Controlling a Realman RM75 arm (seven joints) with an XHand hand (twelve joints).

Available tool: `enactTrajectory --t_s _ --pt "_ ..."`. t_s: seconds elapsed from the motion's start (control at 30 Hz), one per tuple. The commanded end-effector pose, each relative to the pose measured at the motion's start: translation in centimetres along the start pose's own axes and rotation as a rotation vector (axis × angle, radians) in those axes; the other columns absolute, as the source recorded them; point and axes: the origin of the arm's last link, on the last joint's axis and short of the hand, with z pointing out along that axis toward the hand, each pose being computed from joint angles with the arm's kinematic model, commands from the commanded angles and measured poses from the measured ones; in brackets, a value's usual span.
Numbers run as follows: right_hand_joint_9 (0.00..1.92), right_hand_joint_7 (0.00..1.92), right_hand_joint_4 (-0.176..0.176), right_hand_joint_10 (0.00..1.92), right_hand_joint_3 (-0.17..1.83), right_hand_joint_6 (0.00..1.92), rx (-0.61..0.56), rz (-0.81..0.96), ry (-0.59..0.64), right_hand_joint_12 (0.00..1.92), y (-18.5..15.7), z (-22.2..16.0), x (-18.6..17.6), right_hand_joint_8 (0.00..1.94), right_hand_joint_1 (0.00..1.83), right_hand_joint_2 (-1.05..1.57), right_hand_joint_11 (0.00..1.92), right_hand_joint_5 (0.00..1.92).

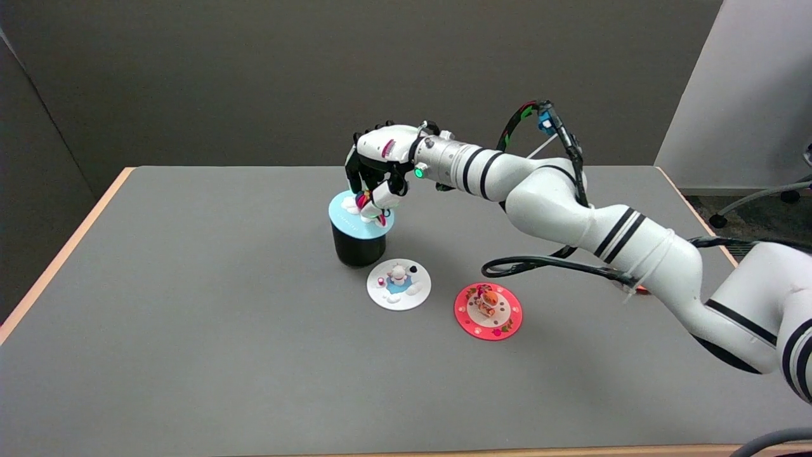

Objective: Place the cup lid with blue sky onto the cup.

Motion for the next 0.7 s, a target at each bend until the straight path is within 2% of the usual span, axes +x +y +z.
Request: enactTrajectory --t_s 0.03,0.1,0.17,0.47,0.5,0.57,0.63,0.7 --pt "0.65 0.99 -0.036 1.43 0.29 1.04 -0.008 -0.070 -0.036 1.48 0.1 1.1 0.4 1.16 1.22 0.99 0.48 0.90" --pt "0.64 0.99 -0.037 1.43 0.29 1.04 -0.007 -0.071 -0.032 1.49 0.1 1.1 0.6 1.17 1.22 0.99 0.48 0.90" --pt "0.66 0.97 -0.037 1.37 0.19 1.05 -0.007 -0.075 -0.029 1.41 0.1 1.1 0.8 1.18 1.22 1.06 0.51 0.88" --pt "0.65 0.97 -0.037 1.37 0.18 1.05 0.000 -0.090 -0.022 1.42 -0.2 1.3 1.4 1.19 1.22 1.06 0.50 0.88" --pt "0.64 0.98 -0.039 1.42 0.27 1.05 0.001 -0.091 -0.021 1.48 -0.2 1.3 1.5 1.18 1.22 1.01 0.47 0.89" --pt "0.65 0.98 -0.040 1.42 0.22 1.06 0.002 -0.091 -0.021 1.47 -0.3 1.3 1.5 1.18 1.22 1.04 0.46 0.88" --pt "0.63 0.99 -0.039 1.43 0.30 1.05 0.003 -0.091 -0.021 1.50 -0.3 1.3 1.5 1.18 1.22 1.00 0.46 0.89" --pt "0.65 0.98 -0.040 1.42 0.22 1.06 0.005 -0.090 -0.021 1.47 -0.5 1.4 1.5 1.19 1.22 1.04 0.45 0.88"
